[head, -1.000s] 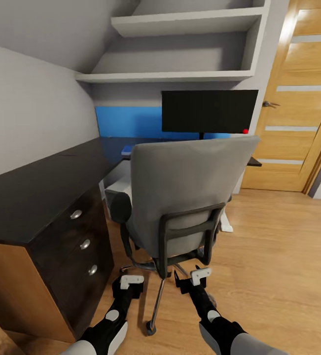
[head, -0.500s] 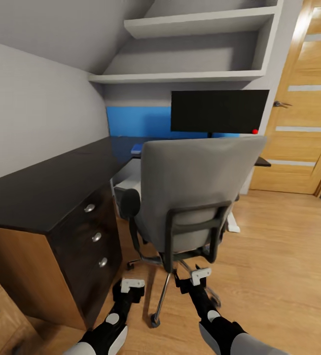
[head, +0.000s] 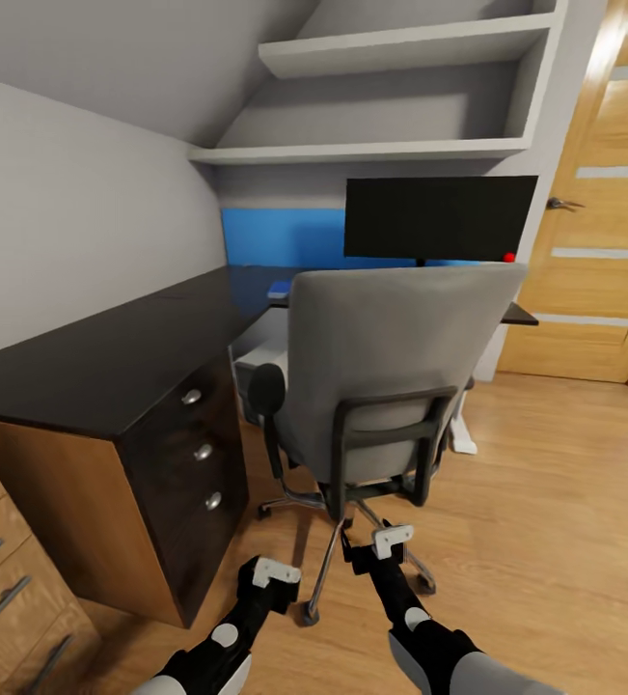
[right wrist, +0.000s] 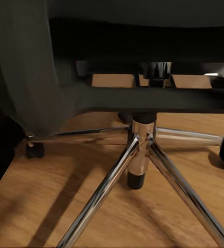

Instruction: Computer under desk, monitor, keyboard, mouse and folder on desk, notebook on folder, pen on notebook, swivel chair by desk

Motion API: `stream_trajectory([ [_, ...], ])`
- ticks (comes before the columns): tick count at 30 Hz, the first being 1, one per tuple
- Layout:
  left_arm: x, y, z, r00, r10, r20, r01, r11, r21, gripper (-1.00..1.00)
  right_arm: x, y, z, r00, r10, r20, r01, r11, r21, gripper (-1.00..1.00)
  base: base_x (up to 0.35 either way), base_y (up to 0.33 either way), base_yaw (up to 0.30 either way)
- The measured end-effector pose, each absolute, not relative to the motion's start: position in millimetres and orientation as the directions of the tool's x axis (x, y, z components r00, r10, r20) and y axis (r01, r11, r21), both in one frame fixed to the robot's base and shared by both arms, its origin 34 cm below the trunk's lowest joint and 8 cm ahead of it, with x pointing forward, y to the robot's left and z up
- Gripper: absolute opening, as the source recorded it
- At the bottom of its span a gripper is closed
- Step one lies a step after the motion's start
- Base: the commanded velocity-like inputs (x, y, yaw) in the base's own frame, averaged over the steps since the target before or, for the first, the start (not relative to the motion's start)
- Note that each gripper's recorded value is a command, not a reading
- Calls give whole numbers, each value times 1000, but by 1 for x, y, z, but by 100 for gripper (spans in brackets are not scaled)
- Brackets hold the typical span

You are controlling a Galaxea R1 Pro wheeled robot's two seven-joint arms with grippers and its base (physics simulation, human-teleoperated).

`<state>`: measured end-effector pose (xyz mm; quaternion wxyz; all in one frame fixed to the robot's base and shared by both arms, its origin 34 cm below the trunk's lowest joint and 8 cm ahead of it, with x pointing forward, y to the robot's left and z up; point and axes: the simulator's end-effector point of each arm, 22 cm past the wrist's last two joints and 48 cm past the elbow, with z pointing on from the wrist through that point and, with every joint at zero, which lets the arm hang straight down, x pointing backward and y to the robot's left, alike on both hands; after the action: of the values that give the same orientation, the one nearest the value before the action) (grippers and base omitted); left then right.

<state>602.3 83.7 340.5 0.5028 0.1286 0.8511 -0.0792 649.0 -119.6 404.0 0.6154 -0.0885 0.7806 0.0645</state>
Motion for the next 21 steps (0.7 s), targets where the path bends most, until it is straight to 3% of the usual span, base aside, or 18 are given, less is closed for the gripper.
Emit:
stream_trajectory([
  [12, 601, 81, 340, -461, 142, -876, 312, 950, -11, 100, 650, -125, 405, -225, -63, -972, -183, 983, -21, 100, 0, 0, 257],
  [21, 601, 80, 340, -461, 142, -876, 312, 950, -11, 100, 651, -127, 405, -226, -52, -973, -170, 985, -13, 100, 0, 0, 171],
])
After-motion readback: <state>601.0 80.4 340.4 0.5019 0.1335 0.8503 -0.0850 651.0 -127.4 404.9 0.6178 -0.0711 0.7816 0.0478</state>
